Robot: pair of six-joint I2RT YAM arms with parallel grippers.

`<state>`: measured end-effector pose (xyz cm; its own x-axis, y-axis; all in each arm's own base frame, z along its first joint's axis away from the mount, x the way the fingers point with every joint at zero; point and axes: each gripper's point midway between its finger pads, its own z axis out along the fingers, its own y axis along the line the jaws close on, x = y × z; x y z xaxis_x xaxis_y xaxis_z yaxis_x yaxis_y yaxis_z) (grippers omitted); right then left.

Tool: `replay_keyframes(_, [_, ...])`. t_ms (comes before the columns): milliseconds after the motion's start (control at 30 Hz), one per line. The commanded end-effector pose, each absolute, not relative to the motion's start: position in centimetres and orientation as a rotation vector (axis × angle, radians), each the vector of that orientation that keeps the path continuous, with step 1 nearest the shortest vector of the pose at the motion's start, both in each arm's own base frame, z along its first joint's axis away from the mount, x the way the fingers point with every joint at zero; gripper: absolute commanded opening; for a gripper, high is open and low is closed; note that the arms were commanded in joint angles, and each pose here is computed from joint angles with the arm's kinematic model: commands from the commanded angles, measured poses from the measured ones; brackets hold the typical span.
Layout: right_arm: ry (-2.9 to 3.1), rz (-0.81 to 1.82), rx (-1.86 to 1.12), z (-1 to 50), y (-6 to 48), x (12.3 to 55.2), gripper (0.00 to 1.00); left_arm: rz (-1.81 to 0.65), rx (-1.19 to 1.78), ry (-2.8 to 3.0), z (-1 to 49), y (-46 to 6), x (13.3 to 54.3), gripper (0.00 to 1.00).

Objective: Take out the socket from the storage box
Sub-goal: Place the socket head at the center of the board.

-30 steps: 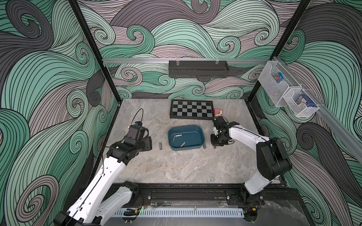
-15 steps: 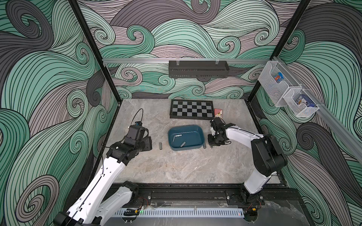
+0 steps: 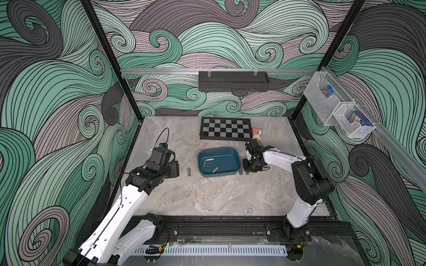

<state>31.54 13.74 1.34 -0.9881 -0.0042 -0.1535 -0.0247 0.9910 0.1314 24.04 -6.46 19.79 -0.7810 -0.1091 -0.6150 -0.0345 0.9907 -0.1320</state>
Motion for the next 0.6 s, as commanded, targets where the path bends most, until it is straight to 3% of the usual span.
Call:
replay_keyframes(0, [2.99,0.191,-0.041,0.9,13.78,31.33,0.17,-0.152,-0.105,2.461,19.89,-6.56,24.13,0.62])
replay_keyframes(300, [2.996,0.169,-0.038,0.66,13.52,31.26,0.28,-0.151,-0.103,2.459,19.95,-6.54,24.1,0.62])
replay_keyframes(567, [2.998,0.173,-0.039,0.57,13.57,31.26,0.31,-0.15,-0.1,2.461,19.88,-6.6,24.12,0.62])
